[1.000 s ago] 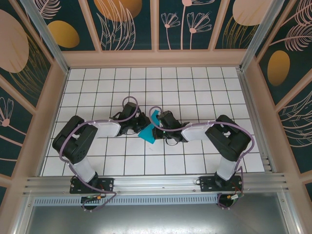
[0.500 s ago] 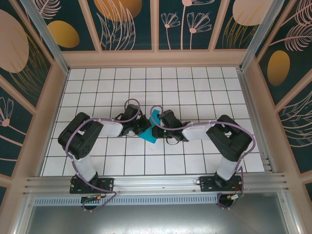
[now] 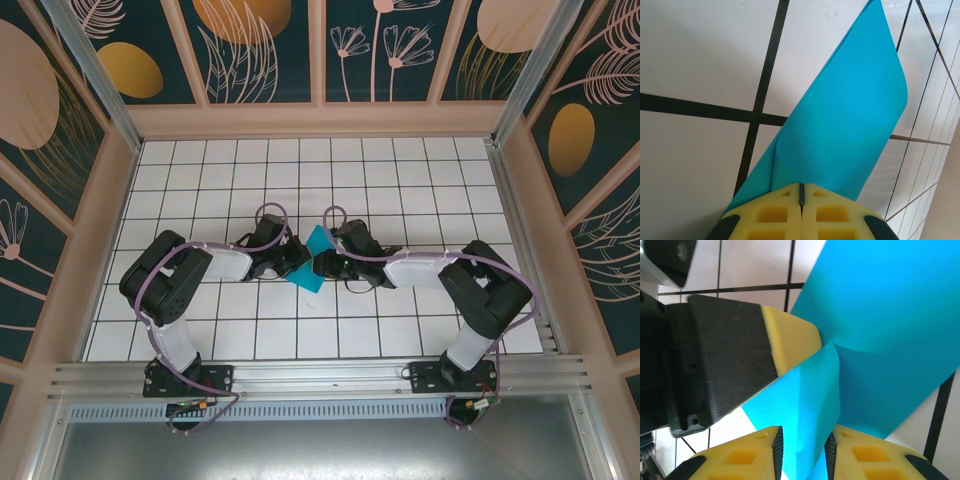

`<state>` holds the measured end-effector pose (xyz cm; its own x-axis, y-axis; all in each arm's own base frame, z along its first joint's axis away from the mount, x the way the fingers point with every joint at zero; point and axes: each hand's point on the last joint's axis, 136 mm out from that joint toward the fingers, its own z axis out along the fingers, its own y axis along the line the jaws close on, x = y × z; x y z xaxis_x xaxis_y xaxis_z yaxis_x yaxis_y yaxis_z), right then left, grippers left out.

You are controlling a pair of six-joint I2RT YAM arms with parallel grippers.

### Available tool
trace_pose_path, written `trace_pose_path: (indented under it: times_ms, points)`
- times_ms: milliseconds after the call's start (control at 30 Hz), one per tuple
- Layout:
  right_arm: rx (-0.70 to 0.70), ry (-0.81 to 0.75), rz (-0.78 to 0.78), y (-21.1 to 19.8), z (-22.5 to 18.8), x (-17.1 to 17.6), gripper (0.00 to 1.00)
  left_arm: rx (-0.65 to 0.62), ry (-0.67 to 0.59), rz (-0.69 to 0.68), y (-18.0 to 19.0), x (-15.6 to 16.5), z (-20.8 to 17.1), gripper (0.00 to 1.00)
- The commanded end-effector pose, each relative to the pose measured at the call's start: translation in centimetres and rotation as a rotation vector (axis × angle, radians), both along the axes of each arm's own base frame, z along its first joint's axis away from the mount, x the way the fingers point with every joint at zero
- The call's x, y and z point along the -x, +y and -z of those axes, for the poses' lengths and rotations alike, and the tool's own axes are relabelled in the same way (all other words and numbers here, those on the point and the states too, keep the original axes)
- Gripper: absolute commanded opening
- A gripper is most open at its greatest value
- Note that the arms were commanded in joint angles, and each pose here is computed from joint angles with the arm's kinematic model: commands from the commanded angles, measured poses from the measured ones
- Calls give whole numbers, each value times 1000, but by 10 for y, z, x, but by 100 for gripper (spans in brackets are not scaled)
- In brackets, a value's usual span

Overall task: Fold a paper plane with a square sheet of paper (pick it up from the middle)
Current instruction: Fold the triangle a second time at the center of the table.

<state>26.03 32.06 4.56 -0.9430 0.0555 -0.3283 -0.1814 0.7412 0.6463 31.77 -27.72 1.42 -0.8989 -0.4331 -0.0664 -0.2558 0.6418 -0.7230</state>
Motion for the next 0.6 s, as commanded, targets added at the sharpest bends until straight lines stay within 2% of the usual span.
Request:
trace_pose_path:
  times_ms: [0,200,300,400,567]
  points:
    - [-16,66,30,-3,12,4,31,-38,35,-6,7,8,18,5]
    - [-17,69,104,-11,12,-3,32,-32,31,-4,6,8,16,5]
    - [-37,111,129,-12,17,-7,22,-31,30,-5,6,7,16,5]
    - [-72,116,141,-12,18,-8,21,-31,31,-1,5,8,16,5]
    - [-71,125,137,-14,20,-7,12,-28,29,4,4,7,16,5]
